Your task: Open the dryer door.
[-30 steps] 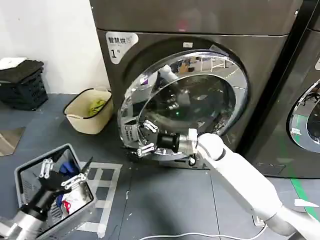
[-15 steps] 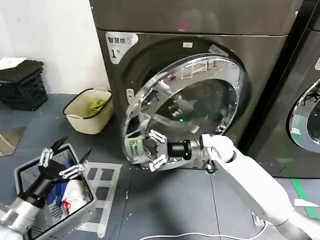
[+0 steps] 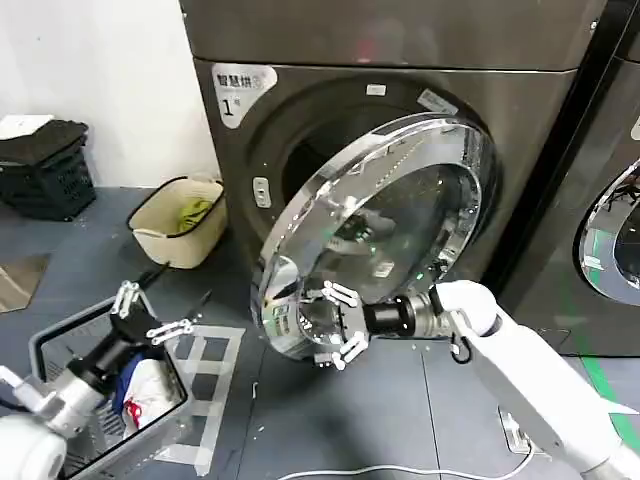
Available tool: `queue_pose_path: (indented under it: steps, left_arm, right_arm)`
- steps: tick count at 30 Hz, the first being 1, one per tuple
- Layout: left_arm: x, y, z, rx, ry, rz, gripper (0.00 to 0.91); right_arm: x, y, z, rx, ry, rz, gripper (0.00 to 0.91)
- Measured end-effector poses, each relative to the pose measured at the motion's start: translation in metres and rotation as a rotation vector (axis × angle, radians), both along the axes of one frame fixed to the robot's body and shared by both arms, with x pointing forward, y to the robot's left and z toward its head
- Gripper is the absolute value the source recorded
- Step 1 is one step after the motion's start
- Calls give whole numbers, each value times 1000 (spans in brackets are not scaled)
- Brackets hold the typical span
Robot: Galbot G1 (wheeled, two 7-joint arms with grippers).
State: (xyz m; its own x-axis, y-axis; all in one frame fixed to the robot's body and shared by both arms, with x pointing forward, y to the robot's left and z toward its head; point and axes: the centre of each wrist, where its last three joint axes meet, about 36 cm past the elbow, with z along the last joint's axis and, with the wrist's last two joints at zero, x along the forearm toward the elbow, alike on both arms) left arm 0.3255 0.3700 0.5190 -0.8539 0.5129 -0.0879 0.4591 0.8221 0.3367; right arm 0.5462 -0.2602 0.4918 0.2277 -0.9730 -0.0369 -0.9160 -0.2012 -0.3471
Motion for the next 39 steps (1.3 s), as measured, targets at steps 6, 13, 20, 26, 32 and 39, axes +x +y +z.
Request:
queue_pose_path:
  steps: [6, 13, 20, 26, 32, 39]
  left_arm:
    - [19, -2, 0, 4, 12, -53, 907]
    - [44, 2, 5, 12, 15, -97, 907]
    - [66, 0, 13, 54, 12, -186, 907]
    - [81, -22, 10, 85, 17, -286, 907]
    - [93, -54, -2, 73, 37, -387, 907]
    - [111, -85, -14, 50, 43, -470, 907]
  right_arm:
    - [-17, -35, -10, -45, 9, -27, 907]
    - [-52, -84, -27, -60, 40, -116, 907]
    - [-107, -128, -39, -20, 65, -247, 907]
    - [-168, -168, -40, 33, 69, -410, 907]
    - [-241, -205, -40, 68, 37, -628, 907]
    - [-320, -237, -40, 149, -4, -908, 907]
